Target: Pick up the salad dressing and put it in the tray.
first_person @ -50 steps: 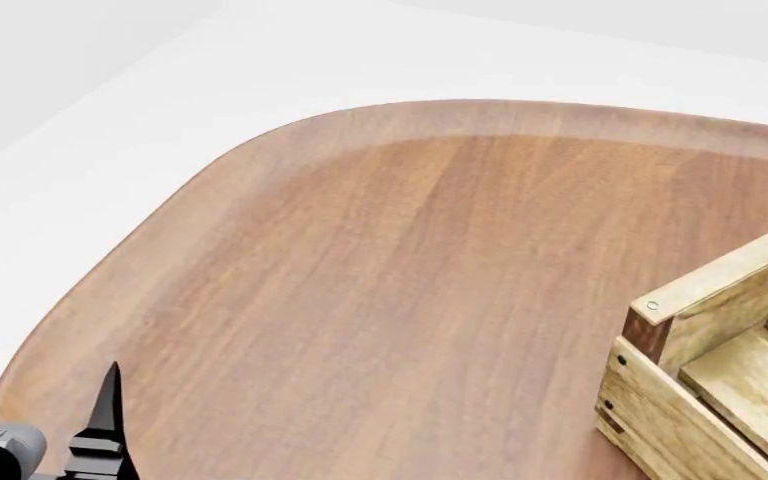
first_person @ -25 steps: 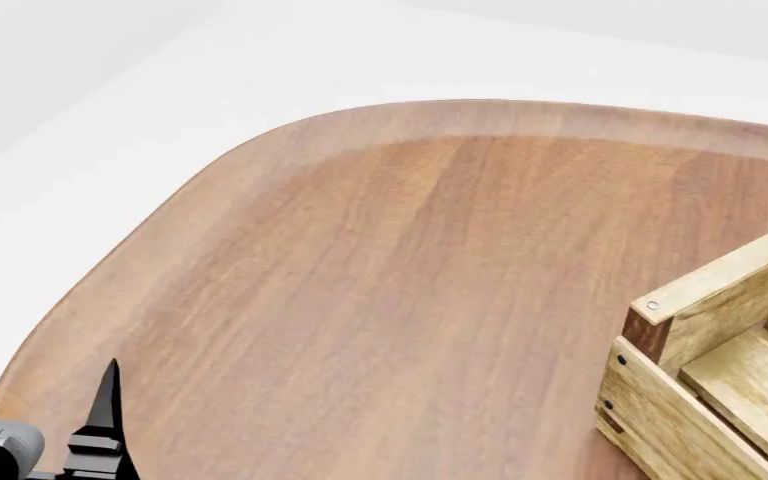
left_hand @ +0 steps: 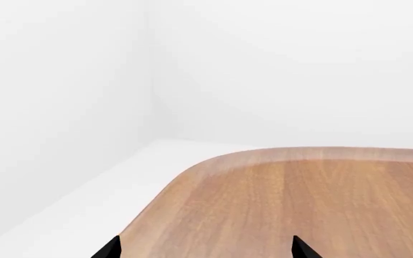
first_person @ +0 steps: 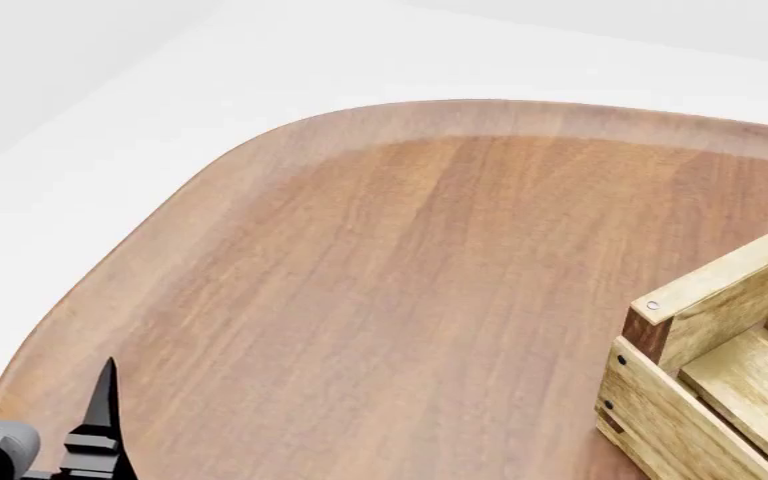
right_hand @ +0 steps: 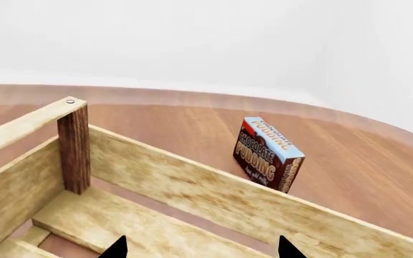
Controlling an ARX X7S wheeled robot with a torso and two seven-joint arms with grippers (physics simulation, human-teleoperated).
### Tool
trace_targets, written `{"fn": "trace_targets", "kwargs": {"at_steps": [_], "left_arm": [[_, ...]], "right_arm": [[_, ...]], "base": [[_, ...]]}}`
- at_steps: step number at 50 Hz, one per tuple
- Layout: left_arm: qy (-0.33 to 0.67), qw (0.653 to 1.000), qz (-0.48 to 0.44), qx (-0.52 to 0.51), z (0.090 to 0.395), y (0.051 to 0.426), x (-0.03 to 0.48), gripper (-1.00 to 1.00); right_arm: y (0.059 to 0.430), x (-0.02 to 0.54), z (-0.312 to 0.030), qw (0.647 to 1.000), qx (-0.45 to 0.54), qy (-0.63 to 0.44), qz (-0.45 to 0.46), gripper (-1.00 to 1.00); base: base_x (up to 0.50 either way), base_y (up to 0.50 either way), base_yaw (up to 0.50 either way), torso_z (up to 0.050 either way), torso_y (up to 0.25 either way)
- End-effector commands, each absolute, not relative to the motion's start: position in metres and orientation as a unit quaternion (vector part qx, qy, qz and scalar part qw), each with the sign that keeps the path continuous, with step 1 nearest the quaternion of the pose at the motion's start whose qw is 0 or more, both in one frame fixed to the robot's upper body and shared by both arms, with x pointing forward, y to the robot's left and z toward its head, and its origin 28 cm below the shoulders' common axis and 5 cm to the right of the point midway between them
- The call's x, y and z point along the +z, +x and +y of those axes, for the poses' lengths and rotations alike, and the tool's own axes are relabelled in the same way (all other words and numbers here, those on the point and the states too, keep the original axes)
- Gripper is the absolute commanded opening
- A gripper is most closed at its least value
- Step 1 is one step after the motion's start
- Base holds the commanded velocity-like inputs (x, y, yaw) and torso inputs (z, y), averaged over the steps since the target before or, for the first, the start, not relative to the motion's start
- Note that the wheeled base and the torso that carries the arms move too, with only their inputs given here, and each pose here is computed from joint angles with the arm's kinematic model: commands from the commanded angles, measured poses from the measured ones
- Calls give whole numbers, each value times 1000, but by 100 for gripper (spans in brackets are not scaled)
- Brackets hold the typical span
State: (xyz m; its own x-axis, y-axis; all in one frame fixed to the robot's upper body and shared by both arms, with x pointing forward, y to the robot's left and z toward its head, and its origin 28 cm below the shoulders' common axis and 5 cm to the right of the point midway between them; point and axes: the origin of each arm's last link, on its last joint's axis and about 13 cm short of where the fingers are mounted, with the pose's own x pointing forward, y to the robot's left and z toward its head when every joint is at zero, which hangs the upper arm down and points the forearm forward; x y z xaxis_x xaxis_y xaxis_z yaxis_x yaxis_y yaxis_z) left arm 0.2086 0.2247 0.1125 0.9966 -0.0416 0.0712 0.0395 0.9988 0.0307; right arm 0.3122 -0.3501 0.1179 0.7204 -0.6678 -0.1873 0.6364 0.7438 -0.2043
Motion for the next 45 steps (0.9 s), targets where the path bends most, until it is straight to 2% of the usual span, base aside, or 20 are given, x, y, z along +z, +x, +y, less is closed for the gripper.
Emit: {"fn": "trace_targets", "kwargs": {"at_steps": [1, 6, 7, 11, 26, 34, 44, 45], "left_arm": [[14, 999, -39, -19, 225, 208, 113, 100], [15, 999, -47, -14, 227, 209, 116, 100], [-12, 997, -72, -15, 230, 208, 123, 100], [-20, 994, -110, 0, 234, 207, 131, 100], [-20, 973, -228, 15, 241, 195, 149, 100], [-57, 948, -310, 41, 246, 185, 161, 100], [-68, 932, -353, 46, 248, 179, 164, 100], [-64, 924, -374, 50, 248, 177, 164, 100]], "right_arm": [[304, 145, -338, 939, -324, -79, 83, 100], [293, 164, -326, 948, -300, -97, 44, 100], [285, 169, -315, 954, -281, -104, 14, 100], [272, 179, -296, 959, -259, -109, -39, 100], [237, 201, -237, 957, -177, -114, -201, 100], [205, 200, -208, 936, -168, -112, -290, 100], [185, 197, -196, 906, -193, -116, -359, 100], [178, 197, -192, 893, -197, -115, -388, 100]], "base": [[0, 0, 0, 0, 0], [0, 0, 0, 0, 0], [0, 0, 0, 0, 0], [0, 0, 0, 0, 0], [0, 0, 0, 0, 0], [0, 0, 0, 0, 0], [0, 0, 0, 0, 0], [0, 0, 0, 0, 0]]}}
